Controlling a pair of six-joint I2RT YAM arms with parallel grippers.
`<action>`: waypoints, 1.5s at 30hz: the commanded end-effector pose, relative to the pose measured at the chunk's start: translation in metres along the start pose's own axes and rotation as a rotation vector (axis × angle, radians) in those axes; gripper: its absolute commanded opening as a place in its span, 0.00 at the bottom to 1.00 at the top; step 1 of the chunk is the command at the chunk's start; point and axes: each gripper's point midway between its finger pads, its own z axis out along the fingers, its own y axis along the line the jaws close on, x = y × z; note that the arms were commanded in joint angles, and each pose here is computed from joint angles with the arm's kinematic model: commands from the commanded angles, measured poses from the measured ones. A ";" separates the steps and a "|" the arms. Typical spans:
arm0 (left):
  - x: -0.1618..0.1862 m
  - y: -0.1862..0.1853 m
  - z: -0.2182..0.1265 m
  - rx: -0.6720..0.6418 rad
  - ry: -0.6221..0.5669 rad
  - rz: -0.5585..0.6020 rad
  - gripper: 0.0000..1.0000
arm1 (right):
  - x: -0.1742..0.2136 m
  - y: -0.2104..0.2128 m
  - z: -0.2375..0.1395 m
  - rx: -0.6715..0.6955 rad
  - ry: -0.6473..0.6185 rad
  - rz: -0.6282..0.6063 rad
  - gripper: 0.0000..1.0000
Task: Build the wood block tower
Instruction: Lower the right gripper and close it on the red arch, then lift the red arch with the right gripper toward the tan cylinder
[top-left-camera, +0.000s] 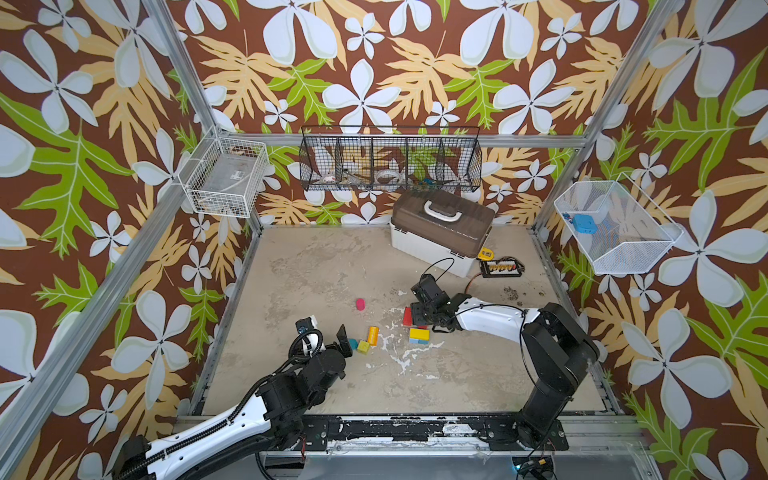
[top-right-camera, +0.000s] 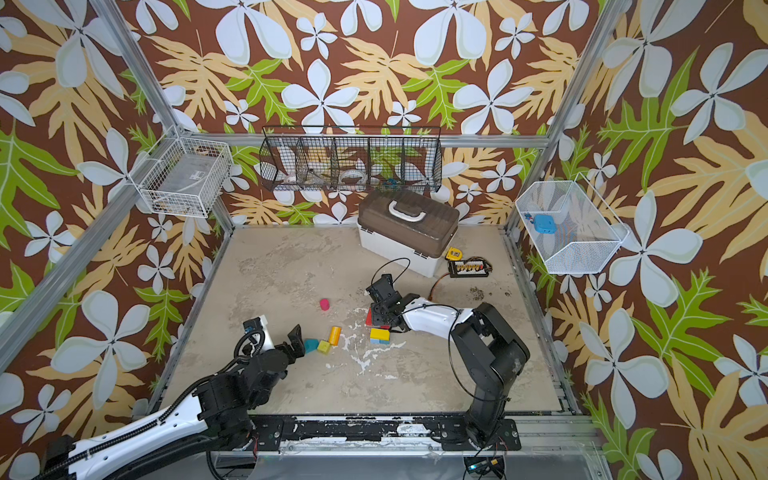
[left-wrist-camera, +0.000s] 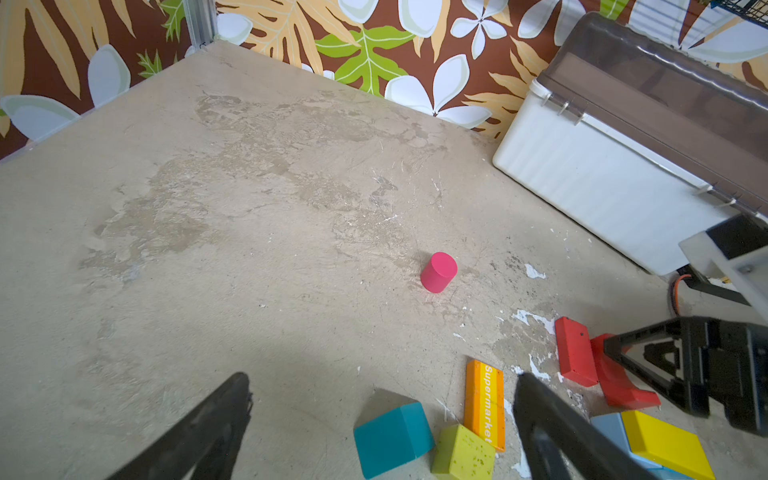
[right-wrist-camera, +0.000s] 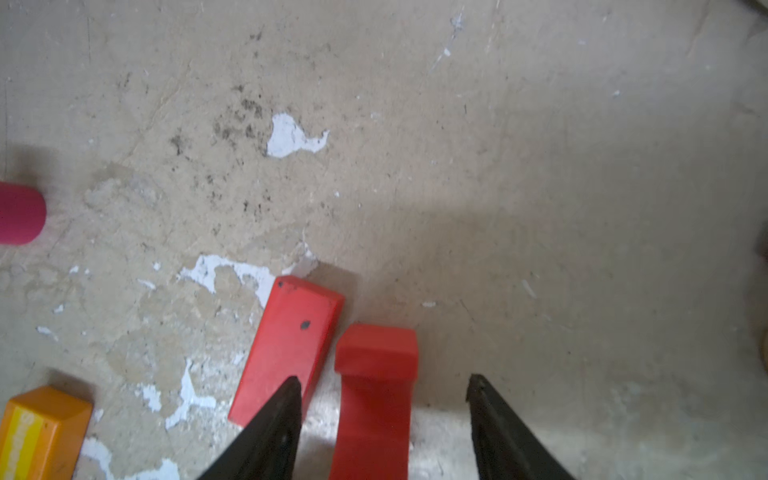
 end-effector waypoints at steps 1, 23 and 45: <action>-0.005 -0.003 -0.001 0.005 -0.015 -0.015 1.00 | -0.008 0.001 0.006 -0.009 0.005 -0.004 0.62; -0.003 -0.006 0.001 0.017 -0.006 -0.002 1.00 | 0.014 -0.111 -0.005 0.158 -0.029 0.204 0.45; -0.002 -0.009 0.001 0.031 0.000 0.002 1.00 | 0.041 -0.103 -0.041 0.130 -0.114 0.264 0.54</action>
